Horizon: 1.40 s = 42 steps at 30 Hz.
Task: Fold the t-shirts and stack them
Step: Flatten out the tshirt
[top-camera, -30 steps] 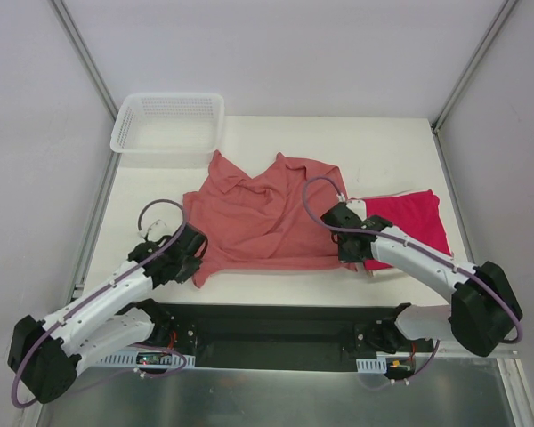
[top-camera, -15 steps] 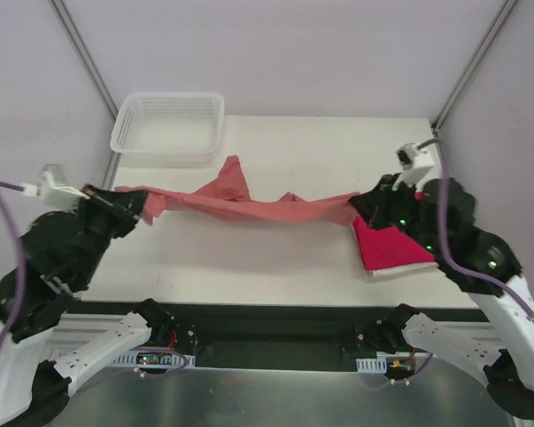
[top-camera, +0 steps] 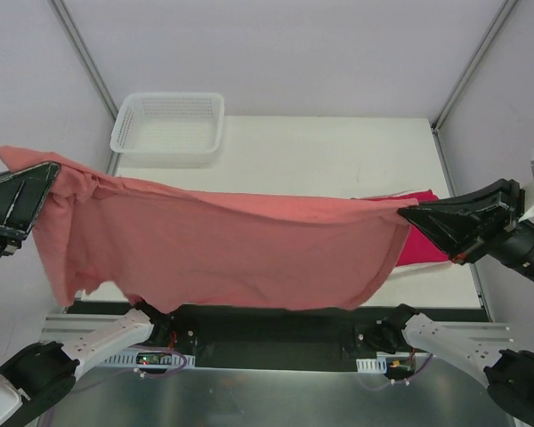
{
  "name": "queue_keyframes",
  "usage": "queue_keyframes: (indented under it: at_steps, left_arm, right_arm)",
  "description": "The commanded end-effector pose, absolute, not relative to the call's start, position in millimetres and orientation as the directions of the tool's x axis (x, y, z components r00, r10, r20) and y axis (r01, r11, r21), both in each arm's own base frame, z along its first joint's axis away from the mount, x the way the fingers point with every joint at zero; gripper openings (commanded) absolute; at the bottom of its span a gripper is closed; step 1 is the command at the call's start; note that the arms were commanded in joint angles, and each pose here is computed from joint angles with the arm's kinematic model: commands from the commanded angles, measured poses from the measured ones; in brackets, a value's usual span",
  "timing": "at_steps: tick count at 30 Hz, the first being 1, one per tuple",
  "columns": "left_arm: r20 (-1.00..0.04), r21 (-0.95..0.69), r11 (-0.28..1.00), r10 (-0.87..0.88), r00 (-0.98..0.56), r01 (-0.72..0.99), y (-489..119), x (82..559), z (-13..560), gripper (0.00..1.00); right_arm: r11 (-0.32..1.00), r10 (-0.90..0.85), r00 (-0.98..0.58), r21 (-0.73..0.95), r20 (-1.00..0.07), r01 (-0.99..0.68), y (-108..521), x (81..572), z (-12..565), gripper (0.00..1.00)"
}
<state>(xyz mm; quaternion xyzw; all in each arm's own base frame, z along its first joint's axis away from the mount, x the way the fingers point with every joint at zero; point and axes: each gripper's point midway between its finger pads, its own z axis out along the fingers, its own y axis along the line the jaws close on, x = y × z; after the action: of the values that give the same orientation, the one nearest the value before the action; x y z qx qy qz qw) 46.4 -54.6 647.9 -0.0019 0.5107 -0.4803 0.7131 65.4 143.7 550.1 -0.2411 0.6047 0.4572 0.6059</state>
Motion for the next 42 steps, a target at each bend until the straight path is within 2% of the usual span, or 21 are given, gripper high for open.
queue_keyframes:
  at_steps: [1,2,3,6,7,9,10,11,12,13,14,15,16,19,21,24,26,27,30,36,42]
  left_arm:
    - [-0.826,-0.422,0.652,-0.563,0.029,0.63,-94,111,640,0.0]
    - [-0.84,-0.423,0.69,-0.541,0.031,0.587,-97,129,633,0.0]
    - [-0.851,-0.432,0.772,-0.52,0.072,0.466,-85,156,625,0.0]
    - [-0.925,-0.37,0.909,-0.38,0.018,0.192,-92,239,569,0.0]
    - [-0.951,-0.309,0.95,-0.308,-0.039,0.045,-95,279,533,0.02]
    - [-0.952,-0.27,0.96,-0.278,-0.132,-0.074,-89,323,487,0.05]
    - [-0.928,-0.245,0.967,-0.256,-0.271,-0.077,-106,355,434,0.05]
    - [-0.909,-0.235,0.964,-0.265,-0.323,-0.127,-102,372,407,0.07]
    - [-0.89,-0.211,0.961,-0.265,-0.37,-0.18,-95,389,381,0.16]
    - [-0.842,-0.159,0.971,-0.227,-0.489,-0.178,-108,411,331,0.31]
    - [-0.814,-0.139,0.978,-0.204,-0.544,-0.158,-117,420,308,0.76]
    - [-0.785,-0.126,0.984,-0.176,-0.594,-0.126,-126,427,288,0.94]
    - [-0.745,-0.106,0.988,-0.152,-0.65,-0.109,-136,439,260,0.99]
    - [-0.693,-0.093,0.991,-0.133,-0.709,-0.095,-144,443,237,0.99]
    - [-0.699,-0.103,0.989,-0.149,-0.7,-0.108,-140,436,243,0.99]
    - [-0.675,-0.146,0.984,-0.172,-0.717,-0.099,-141,413,241,0.99]
    - [-0.63,-0.153,0.981,-0.189,-0.753,-0.118,-141,394,220,0.99]
    - [-0.637,-0.167,0.978,-0.203,-0.744,-0.124,-139,385,224,0.99]
    - [-0.559,-0.163,0.975,-0.218,-0.8,-0.152,-135,345,180,0.99]
    - [-0.493,-0.181,0.965,-0.256,-0.831,-0.19,-132,286,130,0.99]
    - [-0.434,-0.193,0.948,-0.312,-0.845,-0.251,-123,254,92,0.99]
  right_arm:
    - [0.59,0.171,-0.19,0.255,-0.967,-0.766,155,110,527,0.01]
    - [0.66,0.164,-0.195,0.254,-0.967,-0.707,151,129,520,0.02]
    - [0.697,0.147,-0.204,0.248,-0.968,-0.672,151,141,513,0.03]
    - [0.854,0.073,-0.262,0.196,-0.962,-0.481,147,199,473,0.05]
    - [0.915,0.04,-0.293,0.153,-0.955,-0.374,141,227,453,0.06]
    - [0.954,-0.029,-0.361,0.083,-0.932,-0.289,140,258,415,0.1]
    - [0.975,-0.035,-0.436,0.066,-0.899,-0.214,137,288,386,0.11]
    - [0.98,-0.061,-0.506,0.046,-0.86,-0.196,138,303,353,0.11]
    - [0.983,-0.073,-0.566,0.036,-0.821,-0.179,141,335,320,0.11]
    - [0.975,-0.083,-0.608,0.061,-0.79,-0.213,151,345,299,0.13]
    - [0.974,-0.106,-0.645,0.052,-0.757,-0.221,155,356,276,0.32]
    - [0.975,-0.132,-0.699,0.037,-0.703,-0.221,161,374,244,0.47]
    - [0.979,-0.134,-0.717,0.018,-0.684,-0.201,159,383,234,0.56]
    - [0.979,-0.165,-0.76,-0.008,-0.629,-0.206,164,397,221,0.86]
    - [0.973,-0.172,-0.754,0.011,-0.634,-0.231,168,393,221,0.99]
    - [0.965,-0.154,-0.728,0.058,-0.667,-0.257,175,378,230,0.97]
    - [0.964,-0.156,-0.754,0.069,-0.638,-0.258,174,359,209,0.97]
    - [0.959,-0.14,-0.727,0.093,-0.672,-0.269,180,352,219,0.97]
    - [0.937,-0.158,-0.746,0.139,-0.647,-0.319,197,322,195,0.97]
    - [0.905,-0.255,-0.805,0.162,-0.536,-0.394,239,278,133,0.97]
    - [0.917,-0.268,-0.866,0.163,-0.422,-0.364,259,268,83,0.97]
